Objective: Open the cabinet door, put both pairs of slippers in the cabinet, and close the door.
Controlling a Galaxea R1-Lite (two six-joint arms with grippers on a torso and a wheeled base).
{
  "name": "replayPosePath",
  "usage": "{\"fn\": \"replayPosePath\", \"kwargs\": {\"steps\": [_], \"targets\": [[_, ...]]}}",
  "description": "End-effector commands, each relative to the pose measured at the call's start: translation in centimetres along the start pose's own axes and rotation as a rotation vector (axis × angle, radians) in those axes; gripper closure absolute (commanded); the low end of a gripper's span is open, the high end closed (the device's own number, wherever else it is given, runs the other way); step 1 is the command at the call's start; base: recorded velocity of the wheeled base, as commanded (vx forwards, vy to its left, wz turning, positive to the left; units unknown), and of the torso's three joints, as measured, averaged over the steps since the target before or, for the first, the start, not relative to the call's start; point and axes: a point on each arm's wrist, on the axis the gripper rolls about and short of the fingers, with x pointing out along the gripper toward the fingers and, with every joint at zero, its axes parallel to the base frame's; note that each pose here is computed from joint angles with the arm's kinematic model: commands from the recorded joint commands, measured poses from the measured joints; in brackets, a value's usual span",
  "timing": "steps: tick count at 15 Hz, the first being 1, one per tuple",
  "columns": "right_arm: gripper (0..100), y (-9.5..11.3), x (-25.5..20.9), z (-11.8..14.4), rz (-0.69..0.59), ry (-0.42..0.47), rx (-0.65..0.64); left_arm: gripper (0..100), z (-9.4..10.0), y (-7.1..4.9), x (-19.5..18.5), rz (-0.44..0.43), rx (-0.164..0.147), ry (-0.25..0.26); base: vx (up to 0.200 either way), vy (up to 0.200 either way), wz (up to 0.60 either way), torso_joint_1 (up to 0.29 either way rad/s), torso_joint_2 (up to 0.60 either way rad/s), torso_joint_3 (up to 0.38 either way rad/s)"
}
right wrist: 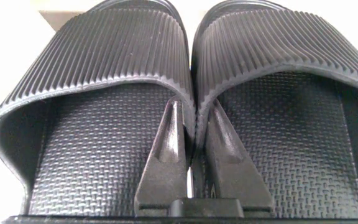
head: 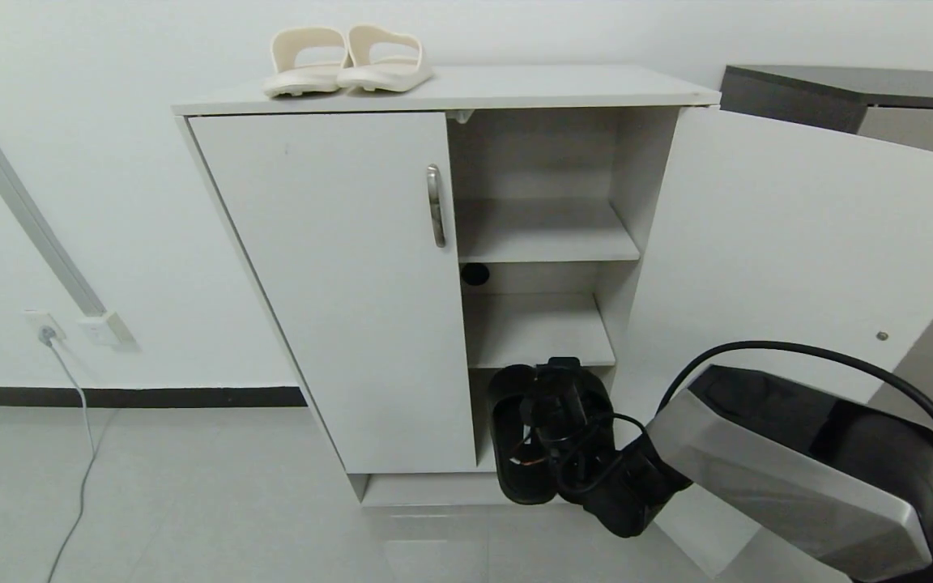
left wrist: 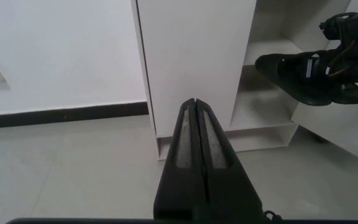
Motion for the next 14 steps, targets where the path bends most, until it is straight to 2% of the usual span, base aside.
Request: {"fn": "replayPosePath", "kwargs": {"steps": [1,5,7,14], "targets": [[100,0.07,0.23,-0.61,-0.004,0.002,-0.007,100,0.00,0.00,0.01,0.001,0.000,0.002,0.000,0.000,0.00,0.002,0.01,-0.207],[100,0.20,0.11,-0.90,0.009,-0.074,-0.028,100,0.00,0.00,0.01,0.001,-0.005,0.002,0.000,0.000,0.00,0.001,0.00,-0.050],[100,0.12,-0.13,-1.13,0.036,-0.188,-0.073,100,0.00,0.00,0.01,0.001,-0.005,0.002,0.000,0.000,0.00,0.000,0.00,0.000],[100,-0.04,0.06,-1.45,0.033,-0.192,-0.082,100,0.00,0.00,0.01,0.002,-0.006,0.002,0.000,0.000,0.00,0.000,0.00,0.000]]}}
